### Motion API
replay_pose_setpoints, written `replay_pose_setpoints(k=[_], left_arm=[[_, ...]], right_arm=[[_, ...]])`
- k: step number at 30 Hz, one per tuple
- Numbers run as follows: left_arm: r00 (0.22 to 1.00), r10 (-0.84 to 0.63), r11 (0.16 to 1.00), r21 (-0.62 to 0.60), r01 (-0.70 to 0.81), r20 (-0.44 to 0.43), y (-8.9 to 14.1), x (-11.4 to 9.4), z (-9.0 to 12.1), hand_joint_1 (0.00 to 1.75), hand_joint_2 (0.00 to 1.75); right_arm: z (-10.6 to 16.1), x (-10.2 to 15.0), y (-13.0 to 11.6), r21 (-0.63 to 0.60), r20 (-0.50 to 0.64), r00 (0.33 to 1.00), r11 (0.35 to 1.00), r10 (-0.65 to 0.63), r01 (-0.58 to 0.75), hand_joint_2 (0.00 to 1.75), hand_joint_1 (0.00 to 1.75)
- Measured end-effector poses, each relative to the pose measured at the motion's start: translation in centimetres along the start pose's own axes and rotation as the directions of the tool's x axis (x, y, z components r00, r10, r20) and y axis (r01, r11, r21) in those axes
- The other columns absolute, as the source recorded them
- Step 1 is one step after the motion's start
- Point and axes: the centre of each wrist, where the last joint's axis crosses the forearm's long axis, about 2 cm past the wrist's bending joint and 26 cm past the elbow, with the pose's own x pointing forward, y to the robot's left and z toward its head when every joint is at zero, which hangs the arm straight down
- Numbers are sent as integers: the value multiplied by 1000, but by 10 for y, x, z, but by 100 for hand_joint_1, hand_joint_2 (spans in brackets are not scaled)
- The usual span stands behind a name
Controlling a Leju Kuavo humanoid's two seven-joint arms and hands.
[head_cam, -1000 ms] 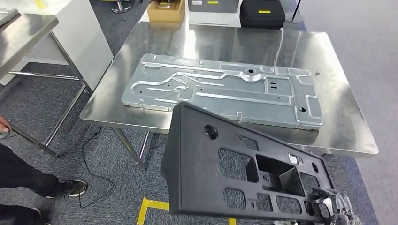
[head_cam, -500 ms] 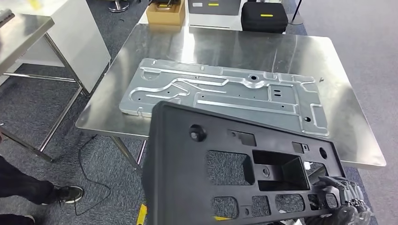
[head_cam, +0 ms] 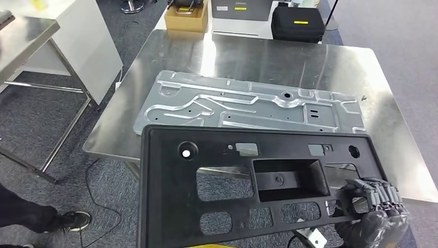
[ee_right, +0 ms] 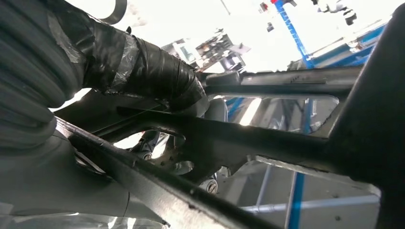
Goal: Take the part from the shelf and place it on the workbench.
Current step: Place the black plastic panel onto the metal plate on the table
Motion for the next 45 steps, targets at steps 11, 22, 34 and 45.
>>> replay_pose_setpoints(k=[11, 22, 34, 45], left_arm=[[1000, -13, 1000, -8, 13, -3, 0, -2, 1, 0, 175], [1000, -17, 1000, 8, 17, -6, 3, 2, -2, 0, 175], [1000, -2, 999, -39, 2, 17, 1, 2, -2, 0, 175], [999, -29, 999, -21, 28, -18, 2, 2, -2, 0, 0]], right_arm=[[-6, -7, 6, 4, -14, 1000, 1000, 3, -3, 175, 175], [-5, -12, 10, 19, -35, 999, 1000, 3, -2, 175, 175], [-2, -17, 14, 56, -50, 999, 998, 19, -17, 175, 170], [-11, -20, 20, 110, 69, 985, 980, 161, -168, 175, 172]])
